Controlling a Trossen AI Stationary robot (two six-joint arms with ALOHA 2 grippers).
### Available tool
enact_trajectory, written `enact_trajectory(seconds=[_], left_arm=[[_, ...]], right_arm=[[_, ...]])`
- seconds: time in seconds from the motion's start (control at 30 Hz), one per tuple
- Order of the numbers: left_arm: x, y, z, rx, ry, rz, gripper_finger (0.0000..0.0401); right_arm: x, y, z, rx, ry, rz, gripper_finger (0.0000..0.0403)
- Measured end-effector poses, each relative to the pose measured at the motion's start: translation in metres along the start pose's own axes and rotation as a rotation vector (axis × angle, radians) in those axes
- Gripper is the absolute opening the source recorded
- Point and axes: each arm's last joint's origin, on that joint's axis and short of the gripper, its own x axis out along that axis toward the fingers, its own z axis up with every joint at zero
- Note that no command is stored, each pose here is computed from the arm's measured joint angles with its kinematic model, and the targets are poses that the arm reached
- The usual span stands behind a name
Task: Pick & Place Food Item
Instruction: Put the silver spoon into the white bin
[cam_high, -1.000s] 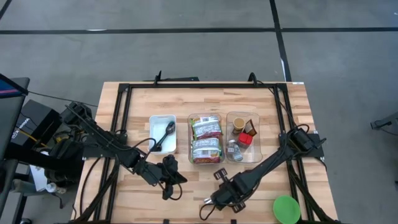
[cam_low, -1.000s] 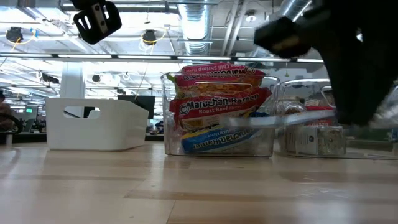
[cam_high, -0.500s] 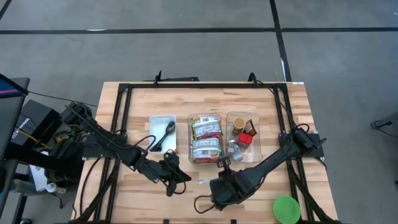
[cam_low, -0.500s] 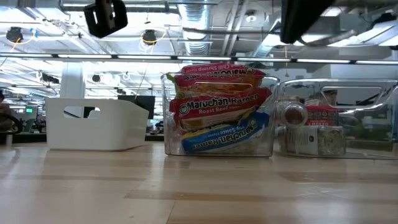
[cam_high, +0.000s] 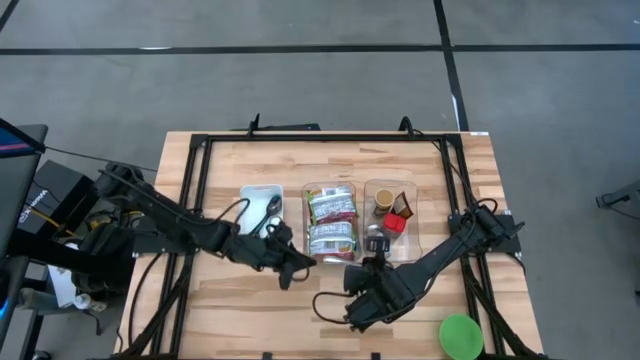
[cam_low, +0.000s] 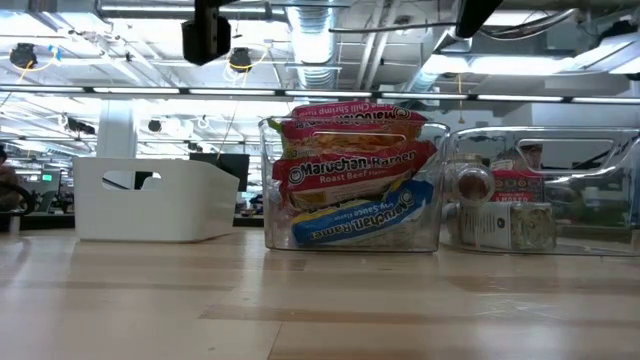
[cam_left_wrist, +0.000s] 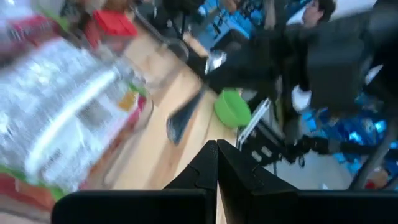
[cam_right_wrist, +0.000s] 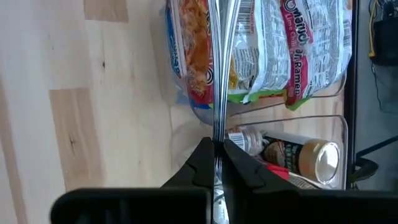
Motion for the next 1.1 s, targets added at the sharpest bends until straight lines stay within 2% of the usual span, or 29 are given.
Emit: enact_trajectory(seconds=[0.33, 0.57, 0.8, 1.1], left_arm=[[-0.027, 0.016, 0.036, -0.004, -0.021, 0.114, 0.0], [-0.037, 0.034, 0.037, -0.086, 0.012, 0.072, 0.0], [-0.036, 0.041, 0.028, -0.136, -0.008, -0.059, 0.0], [-0.036, 0.042, 0.028, -0.119, -0.011, -0.061, 0.0006]], right_arm=[[0.0, -0.001, 0.001, 0.081, -0.039, -0.039, 0.0004], [0.002, -0.004, 0.005, 0.098, -0.051, -0.046, 0.0004], [0.007, -0.008, 0.011, 0.112, -0.062, -0.039, 0.0004], [0.011, -0.011, 0.018, 0.085, -0.087, -0.023, 0.0004]])
